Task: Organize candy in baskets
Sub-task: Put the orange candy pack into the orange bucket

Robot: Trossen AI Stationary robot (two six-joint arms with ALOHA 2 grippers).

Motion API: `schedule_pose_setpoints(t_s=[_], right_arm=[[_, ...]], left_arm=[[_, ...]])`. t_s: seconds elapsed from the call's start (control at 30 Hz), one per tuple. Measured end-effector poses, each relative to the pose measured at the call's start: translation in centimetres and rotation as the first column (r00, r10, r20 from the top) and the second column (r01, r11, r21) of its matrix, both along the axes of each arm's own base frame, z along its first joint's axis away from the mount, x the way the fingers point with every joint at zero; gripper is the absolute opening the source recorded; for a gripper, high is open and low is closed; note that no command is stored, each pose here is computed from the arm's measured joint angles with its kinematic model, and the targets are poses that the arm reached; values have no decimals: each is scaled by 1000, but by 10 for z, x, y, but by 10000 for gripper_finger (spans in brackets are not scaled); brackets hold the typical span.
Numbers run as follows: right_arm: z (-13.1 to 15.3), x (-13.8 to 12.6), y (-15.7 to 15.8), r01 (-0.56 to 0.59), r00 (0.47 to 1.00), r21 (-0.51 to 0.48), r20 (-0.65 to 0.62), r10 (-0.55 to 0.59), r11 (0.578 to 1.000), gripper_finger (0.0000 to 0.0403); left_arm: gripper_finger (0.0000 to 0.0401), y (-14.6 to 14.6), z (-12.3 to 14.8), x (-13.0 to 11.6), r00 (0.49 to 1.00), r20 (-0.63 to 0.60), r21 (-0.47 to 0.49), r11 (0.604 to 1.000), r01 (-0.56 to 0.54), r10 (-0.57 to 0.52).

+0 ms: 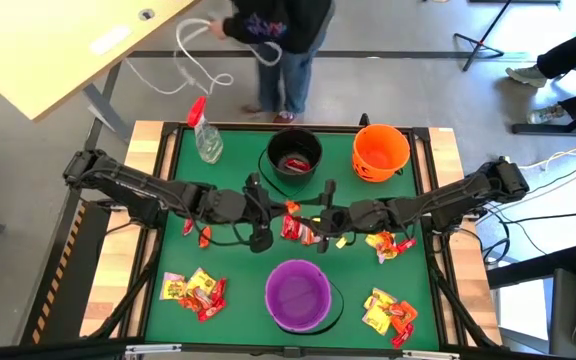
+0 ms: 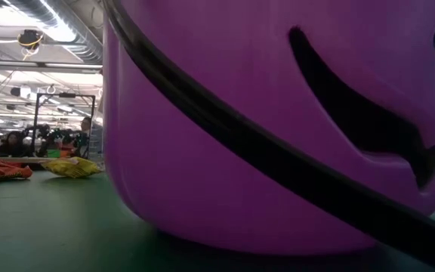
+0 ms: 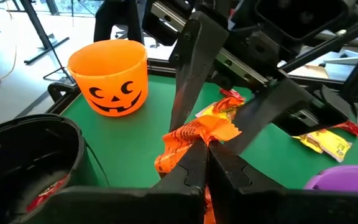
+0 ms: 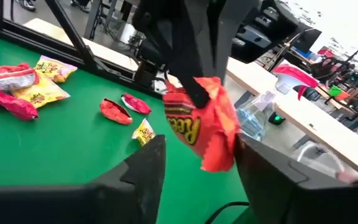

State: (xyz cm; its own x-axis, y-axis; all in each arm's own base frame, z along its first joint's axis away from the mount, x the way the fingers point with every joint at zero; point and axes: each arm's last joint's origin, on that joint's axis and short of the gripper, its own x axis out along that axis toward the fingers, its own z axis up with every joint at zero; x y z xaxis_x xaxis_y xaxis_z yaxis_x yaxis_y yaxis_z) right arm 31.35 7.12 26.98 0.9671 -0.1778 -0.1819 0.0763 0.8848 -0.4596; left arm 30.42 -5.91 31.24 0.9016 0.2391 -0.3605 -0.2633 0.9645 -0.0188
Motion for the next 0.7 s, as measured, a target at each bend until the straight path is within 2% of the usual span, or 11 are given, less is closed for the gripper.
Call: schedule_pose_setpoints(t_s=[0.6,0.7], right_arm=[[2,0,2,-55,998,17,20,55,998,15],[2,1,2,-60,998,19,20,60,998,7]], left_arm=[[0,-5,-2,-2,1000,-24,5,1000,19,-19],[9,-5,-2,-2,999,-25,8,1000,21,-20]])
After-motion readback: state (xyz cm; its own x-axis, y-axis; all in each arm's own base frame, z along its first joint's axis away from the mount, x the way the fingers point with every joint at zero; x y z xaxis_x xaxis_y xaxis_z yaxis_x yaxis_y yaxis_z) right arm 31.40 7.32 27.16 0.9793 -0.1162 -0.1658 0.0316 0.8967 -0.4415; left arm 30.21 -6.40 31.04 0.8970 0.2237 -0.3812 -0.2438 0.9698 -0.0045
